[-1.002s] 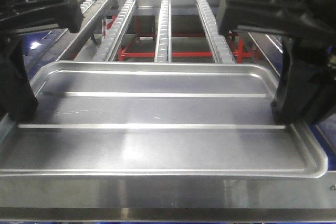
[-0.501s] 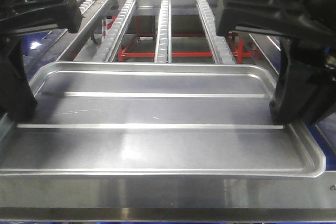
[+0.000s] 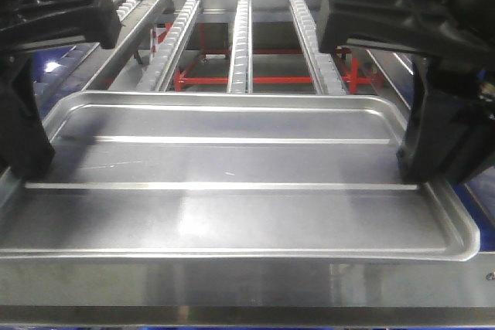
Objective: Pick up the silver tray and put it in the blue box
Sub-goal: 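Lift the silver tray off the shelf with both grippers, then hold the tray level in both grippers while the base drives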
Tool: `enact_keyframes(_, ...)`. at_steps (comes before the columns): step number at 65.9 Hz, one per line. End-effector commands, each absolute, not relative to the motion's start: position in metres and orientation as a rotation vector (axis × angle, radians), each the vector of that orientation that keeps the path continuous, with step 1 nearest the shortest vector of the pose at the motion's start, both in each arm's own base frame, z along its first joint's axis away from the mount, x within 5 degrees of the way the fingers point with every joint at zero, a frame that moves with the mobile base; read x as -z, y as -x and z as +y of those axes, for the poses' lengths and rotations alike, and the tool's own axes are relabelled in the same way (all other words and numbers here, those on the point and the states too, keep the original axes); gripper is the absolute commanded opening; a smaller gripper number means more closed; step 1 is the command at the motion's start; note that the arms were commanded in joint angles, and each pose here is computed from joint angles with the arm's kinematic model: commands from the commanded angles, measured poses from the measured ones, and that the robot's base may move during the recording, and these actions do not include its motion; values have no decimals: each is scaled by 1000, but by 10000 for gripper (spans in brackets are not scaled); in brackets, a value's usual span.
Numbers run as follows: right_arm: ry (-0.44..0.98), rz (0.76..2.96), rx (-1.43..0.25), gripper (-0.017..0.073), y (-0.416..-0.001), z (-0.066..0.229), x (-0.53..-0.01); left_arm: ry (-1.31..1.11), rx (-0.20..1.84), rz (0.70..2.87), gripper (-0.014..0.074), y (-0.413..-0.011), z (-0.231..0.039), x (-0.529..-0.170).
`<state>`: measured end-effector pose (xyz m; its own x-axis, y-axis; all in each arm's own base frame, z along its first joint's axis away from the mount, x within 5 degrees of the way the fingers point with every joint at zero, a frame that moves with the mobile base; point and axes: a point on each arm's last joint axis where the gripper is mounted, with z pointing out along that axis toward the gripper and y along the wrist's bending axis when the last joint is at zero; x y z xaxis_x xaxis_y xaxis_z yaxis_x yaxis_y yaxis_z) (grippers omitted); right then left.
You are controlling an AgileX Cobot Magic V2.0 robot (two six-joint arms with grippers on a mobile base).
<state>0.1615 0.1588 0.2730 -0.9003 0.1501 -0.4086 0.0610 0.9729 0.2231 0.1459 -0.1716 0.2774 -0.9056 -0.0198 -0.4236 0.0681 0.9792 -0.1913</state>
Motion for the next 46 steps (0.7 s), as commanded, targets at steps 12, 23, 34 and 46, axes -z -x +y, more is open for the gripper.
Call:
enact_keyframes(12, -134, 2616, -332, 73, -165, 158, -285, -39, 356, 2631, -13, -145, -173, -292)
enact_keyframes(23, -134, 2616, -332, 73, -165, 158, -285, -14, 387, 2659, -13, -143, -174, -292)
enact_keyframes(34, -134, 2616, -332, 73, -165, 158, -285, -14, 387, 2659, -13, -143, -174, -292)
enact_keyframes(46, -134, 2616, -332, 73, -165, 158, -285, -14, 387, 2659, -13, -143, -174, -292)
